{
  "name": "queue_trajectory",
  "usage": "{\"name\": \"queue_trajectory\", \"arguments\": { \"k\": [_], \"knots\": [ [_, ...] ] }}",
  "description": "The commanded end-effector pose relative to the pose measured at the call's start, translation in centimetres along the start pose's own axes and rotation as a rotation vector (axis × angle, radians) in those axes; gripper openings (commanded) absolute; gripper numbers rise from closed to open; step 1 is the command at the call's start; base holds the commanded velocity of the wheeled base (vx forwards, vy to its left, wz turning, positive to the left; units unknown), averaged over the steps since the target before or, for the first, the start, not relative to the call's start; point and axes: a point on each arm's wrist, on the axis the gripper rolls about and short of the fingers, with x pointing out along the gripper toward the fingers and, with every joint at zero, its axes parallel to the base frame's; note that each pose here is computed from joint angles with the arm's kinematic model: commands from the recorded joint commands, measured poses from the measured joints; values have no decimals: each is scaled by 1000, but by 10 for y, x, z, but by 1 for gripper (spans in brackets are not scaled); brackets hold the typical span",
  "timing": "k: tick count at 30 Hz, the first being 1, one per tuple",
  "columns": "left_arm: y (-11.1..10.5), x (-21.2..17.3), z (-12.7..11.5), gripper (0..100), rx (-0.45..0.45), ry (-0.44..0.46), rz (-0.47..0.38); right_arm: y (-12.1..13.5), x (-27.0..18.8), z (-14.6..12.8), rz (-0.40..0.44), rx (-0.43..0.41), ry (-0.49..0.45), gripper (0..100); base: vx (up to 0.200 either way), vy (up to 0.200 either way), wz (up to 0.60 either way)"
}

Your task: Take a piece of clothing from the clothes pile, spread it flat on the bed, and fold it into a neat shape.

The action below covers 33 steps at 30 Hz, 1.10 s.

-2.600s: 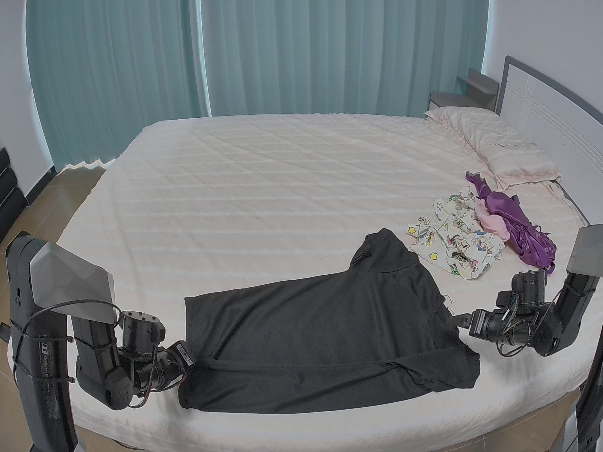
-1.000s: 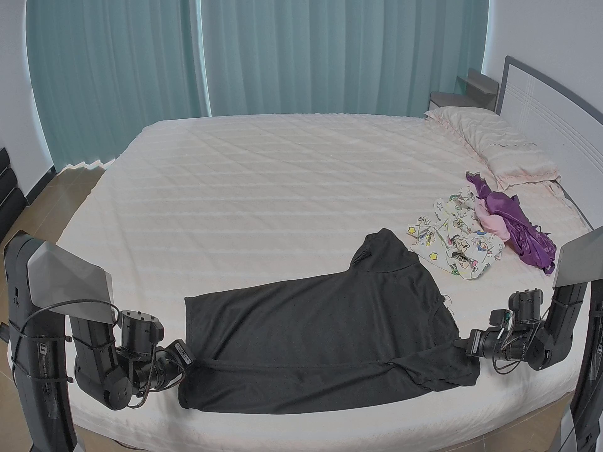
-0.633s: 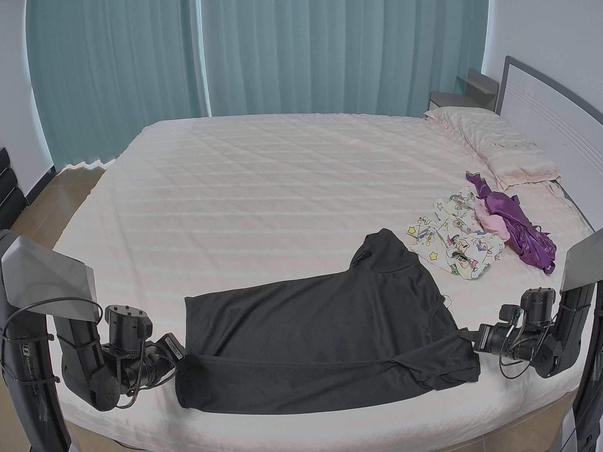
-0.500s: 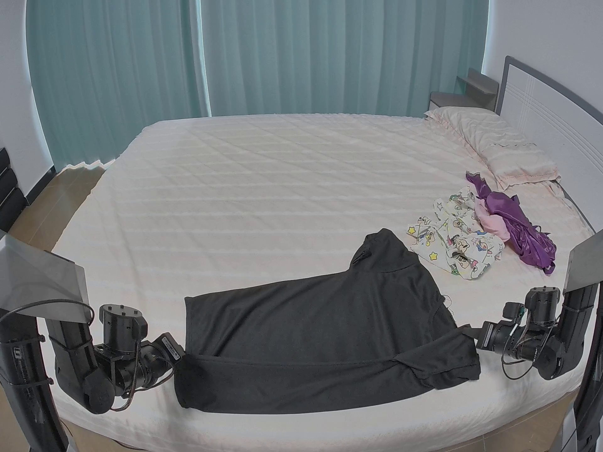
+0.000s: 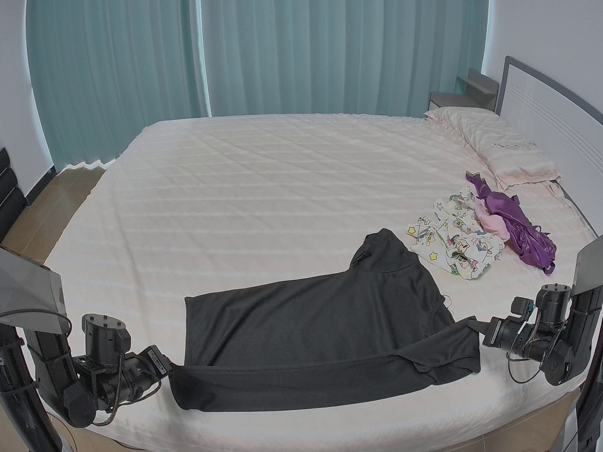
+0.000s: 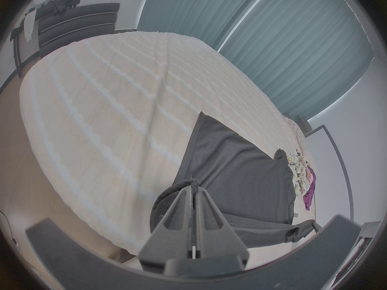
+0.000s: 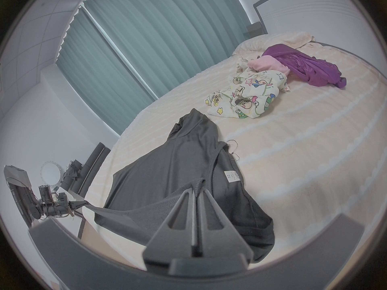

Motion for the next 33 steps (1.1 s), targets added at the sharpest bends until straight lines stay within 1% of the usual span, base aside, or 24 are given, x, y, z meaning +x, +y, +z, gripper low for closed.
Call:
{"name": "queue_trajectory", "arguments": {
  "k": [1, 6, 10, 13, 20, 26, 29, 33],
  "knots": [
    [4, -7, -3, 0, 1, 12, 14, 4, -2, 7, 15, -19, -36, 0, 0, 0, 0],
    [5, -3, -6, 0, 5, 36, 21, 4, 6, 14, 28, -31, -68, 0, 0, 0, 0],
    [8, 8, -11, 0, 8, 63, 48, 4, 19, 14, 38, -34, -47, 0, 0, 0, 0],
    [8, 13, -11, 0, 6, 66, 56, 4, 24, 17, 37, -35, -45, 0, 0, 0, 0],
    [4, 33, -4, 0, -7, 40, 48, 0, 40, 24, 24, -18, -6, 0, 0, 0, 0],
    [3, 49, 1, 0, -12, 17, 42, -8, 58, 24, 14, -10, 9, 0, 0, 0, 0],
    [5, 57, -1, 0, -10, 24, 59, -11, 65, 24, 7, -6, 20, 0, 0, 0, 0],
    [7, 65, -2, 0, -7, 9, 91, -14, 72, 23, 4, -2, 35, 0, 0, 0, 0]
  ]
}}
